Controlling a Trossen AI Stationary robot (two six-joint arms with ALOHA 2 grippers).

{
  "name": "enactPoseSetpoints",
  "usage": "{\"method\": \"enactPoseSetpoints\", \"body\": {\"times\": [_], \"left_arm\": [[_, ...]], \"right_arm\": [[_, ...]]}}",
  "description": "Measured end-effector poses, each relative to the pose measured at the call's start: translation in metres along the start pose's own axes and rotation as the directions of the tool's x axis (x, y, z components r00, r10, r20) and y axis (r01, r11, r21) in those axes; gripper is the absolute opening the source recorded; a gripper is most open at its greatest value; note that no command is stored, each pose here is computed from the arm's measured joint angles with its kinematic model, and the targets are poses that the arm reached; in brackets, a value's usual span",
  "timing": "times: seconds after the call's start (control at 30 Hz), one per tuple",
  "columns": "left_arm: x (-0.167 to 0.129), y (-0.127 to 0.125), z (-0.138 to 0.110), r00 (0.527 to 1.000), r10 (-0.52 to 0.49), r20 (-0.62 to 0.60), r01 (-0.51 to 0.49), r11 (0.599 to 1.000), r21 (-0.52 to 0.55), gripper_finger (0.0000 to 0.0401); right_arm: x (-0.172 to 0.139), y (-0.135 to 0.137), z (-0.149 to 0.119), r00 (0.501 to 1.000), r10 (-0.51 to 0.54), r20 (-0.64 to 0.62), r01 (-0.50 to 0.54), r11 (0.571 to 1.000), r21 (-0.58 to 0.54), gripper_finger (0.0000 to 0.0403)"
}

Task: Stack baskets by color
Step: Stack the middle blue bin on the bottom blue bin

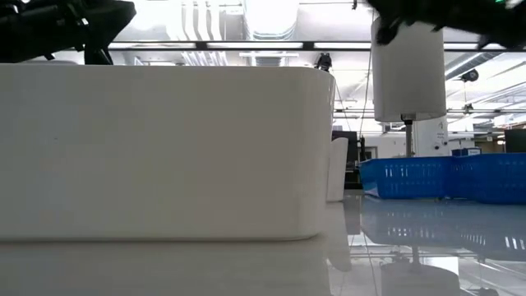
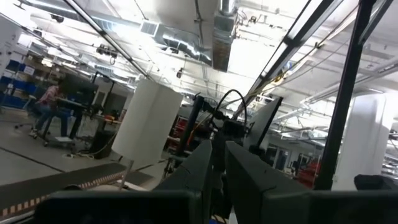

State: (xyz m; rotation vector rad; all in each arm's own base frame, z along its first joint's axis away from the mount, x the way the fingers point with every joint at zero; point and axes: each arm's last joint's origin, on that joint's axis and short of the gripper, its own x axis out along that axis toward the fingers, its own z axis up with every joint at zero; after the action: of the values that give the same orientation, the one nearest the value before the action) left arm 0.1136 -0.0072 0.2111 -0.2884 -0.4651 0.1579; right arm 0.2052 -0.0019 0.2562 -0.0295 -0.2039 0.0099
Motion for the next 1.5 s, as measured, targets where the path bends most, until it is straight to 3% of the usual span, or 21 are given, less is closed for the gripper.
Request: {"method": "enactPoseSetpoints", "body": {"times": [0.07,0.2,0.43,0.7,0.87,0.93,1.07,1.27,1.5], "left_arm": [[0.0,0.0,0.0,1.0,0.0,0.0,0.0,1.0,0.0,0.0028],[0.0,0.0,0.001,1.0,-0.001,0.009,0.001,1.0,-0.003,0.0028],[-0.001,0.0,0.005,0.999,-0.007,0.04,0.008,1.0,-0.015,0.0028],[-0.003,-0.001,0.012,0.995,-0.016,0.095,0.019,0.999,-0.034,0.0028],[-0.005,-0.001,0.014,0.993,-0.02,0.117,0.025,0.999,-0.041,0.0028],[-0.005,-0.001,0.014,0.993,-0.02,0.115,0.025,0.999,-0.04,0.0028],[-0.005,-0.001,0.014,0.993,-0.02,0.112,0.025,0.999,-0.039,0.0028],[-0.004,-0.001,0.012,0.995,-0.02,0.102,0.023,0.999,-0.036,0.0028],[-0.004,-0.001,0.012,0.995,-0.02,0.102,0.023,0.999,-0.032,0.0028]], "right_arm": [[0.011,0.0,-0.008,0.995,0.003,-0.1,-0.003,1.0,0.002,0.0009],[0.033,-0.001,-0.004,0.985,0.005,-0.171,0.0,1.0,0.031,0.0009],[0.053,0.012,-0.013,0.882,0.065,-0.467,-0.007,0.992,0.125,0.0009],[0.051,0.037,-0.009,0.595,0.137,-0.792,0.064,0.974,0.217,0.0009],[0.044,0.042,0.004,0.299,0.12,-0.947,0.125,0.979,0.164,0.0009],[0.043,0.043,0.01,0.217,0.111,-0.97,0.113,0.984,0.138,0.0009],[0.044,0.044,0.012,0.117,0.103,-0.988,0.059,0.992,0.111,0.001],[0.047,0.045,-0.003,0.043,0.091,-0.995,0.003,0.996,0.091,0.0047],[0.039,0.041,-0.037,-0.061,-0.102,-0.993,-0.045,0.994,-0.099,0.0131]]}}
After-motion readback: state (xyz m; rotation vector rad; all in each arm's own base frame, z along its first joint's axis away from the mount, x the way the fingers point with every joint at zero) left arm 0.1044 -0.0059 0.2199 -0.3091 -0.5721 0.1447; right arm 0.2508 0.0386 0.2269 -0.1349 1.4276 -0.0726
